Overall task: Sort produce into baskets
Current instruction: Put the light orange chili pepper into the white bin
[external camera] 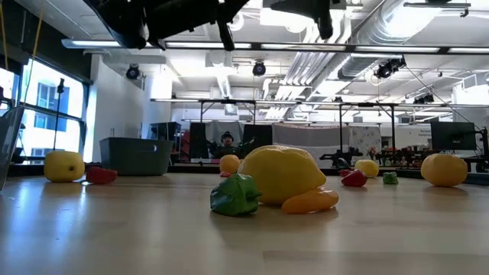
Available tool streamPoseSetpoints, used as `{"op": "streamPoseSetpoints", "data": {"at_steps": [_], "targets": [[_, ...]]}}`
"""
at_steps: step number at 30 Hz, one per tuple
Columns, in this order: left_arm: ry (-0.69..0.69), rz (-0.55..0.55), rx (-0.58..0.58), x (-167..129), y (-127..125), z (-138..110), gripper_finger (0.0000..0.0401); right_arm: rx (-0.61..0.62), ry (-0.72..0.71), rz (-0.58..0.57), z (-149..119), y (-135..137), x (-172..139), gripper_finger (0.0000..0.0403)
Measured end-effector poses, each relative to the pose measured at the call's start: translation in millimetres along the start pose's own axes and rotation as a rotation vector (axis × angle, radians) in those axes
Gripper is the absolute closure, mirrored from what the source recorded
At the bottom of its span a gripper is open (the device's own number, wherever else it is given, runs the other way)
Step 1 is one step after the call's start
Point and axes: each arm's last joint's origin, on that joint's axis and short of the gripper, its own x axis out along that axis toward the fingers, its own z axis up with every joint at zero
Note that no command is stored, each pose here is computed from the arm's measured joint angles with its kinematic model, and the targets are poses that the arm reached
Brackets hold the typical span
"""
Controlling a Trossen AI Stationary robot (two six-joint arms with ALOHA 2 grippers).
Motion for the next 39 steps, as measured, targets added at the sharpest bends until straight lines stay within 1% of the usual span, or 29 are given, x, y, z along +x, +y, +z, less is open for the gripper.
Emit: {"op": "streamPoseSetpoints", "data": {"at_steps": [6,11,22,25,27,30,33,36,37,39], "targets": [[-0.012,-0.02,0.001,1,-4,0,0.0401,0.011,-0.013,0.049,-1,-7,15,0.0234],[-0.013,-0.023,0.008,1,-4,0,0.0401,-0.032,-0.052,0.079,0,-6,19,0.0234],[-0.013,-0.027,0.011,1,-4,0,0.0401,-0.047,-0.08,0.072,5,-12,21,0.0234],[-0.013,-0.027,0.011,1,-4,0,0.0401,-0.049,-0.079,0.073,5,-12,21,0.024],[-0.013,-0.027,0.011,1,-4,0,0.0401,-0.05,-0.074,0.086,5,-12,21,0.0255],[-0.009,-0.024,0.014,1,-4,-1,0.0401,-0.067,-0.075,0.087,5,-12,21,0.0291],[0.0,-0.017,0.049,1,-3,-1,0.0401,-0.072,-0.086,0.085,7,-13,21,0.0337],[0.004,-0.011,0.055,1,-3,-2,0.0401,-0.072,-0.086,0.076,8,-16,22,0.0386],[0.004,-0.01,0.056,1,-3,-2,0.0401,-0.072,-0.088,0.073,8,-17,22,0.0394],[0.003,-0.009,0.072,1,-3,-2,0.0401,-0.07,-0.087,0.073,8,-18,23,0.0392]]}}
